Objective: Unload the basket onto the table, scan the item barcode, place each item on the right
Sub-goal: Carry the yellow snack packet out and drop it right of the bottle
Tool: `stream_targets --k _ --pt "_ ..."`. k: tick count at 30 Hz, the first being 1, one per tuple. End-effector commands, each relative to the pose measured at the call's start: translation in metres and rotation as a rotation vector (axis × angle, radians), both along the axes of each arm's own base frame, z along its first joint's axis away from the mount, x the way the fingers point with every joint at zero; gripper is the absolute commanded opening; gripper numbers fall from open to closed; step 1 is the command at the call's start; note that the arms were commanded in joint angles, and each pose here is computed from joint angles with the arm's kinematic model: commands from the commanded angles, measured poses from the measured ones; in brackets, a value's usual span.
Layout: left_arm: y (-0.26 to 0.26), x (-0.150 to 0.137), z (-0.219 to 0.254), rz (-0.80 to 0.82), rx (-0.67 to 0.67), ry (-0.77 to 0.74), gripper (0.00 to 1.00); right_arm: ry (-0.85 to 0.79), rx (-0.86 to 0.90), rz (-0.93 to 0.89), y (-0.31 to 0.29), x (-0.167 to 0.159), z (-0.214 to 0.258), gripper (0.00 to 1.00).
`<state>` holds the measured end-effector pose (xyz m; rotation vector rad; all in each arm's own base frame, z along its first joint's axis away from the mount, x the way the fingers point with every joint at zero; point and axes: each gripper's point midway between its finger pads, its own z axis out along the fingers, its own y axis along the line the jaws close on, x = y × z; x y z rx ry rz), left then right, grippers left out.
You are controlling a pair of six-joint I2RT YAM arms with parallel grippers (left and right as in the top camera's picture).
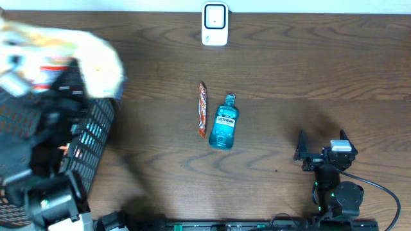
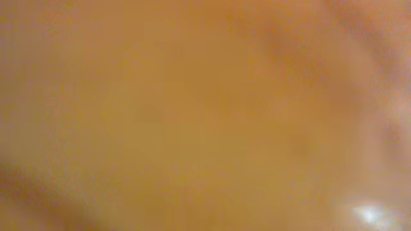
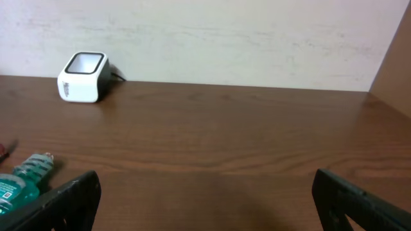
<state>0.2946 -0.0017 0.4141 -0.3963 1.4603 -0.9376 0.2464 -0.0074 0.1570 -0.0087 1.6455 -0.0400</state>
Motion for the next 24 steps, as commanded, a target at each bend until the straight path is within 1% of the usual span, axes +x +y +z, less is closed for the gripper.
stream_targets --k 1,5,8,11,14,19,24 --pt "-0.078 -0.003 -0.008 -0.305 0.149 -0.025 0.08 -0.001 -0.005 0.004 0.001 0.000 0.000 0.99" --pt "-0.143 0.009 -0.048 -0.482 0.234 0.040 0.07 -0.001 -0.005 0.004 0.001 0.000 0.000 0.99" --pt "-0.192 0.016 -0.088 -0.593 0.313 0.108 0.08 -0.001 -0.005 0.004 0.001 0.000 0.000 0.99" --pt "-0.237 0.022 -0.137 -0.676 0.349 0.223 0.08 -0.001 -0.005 0.004 0.001 0.000 0.000 0.99" --pt "-0.275 0.022 -0.186 -0.743 0.389 0.326 0.08 -0.001 -0.005 0.004 0.001 0.000 0.000 0.99" --pt "-0.323 0.010 -0.256 -0.859 0.440 0.440 0.08 -0.001 -0.005 0.004 0.001 0.000 0.000 0.99" --pt "-0.341 0.009 -0.310 -0.883 0.477 0.512 0.07 -0.001 -0.005 0.004 0.001 0.000 0.000 0.99"
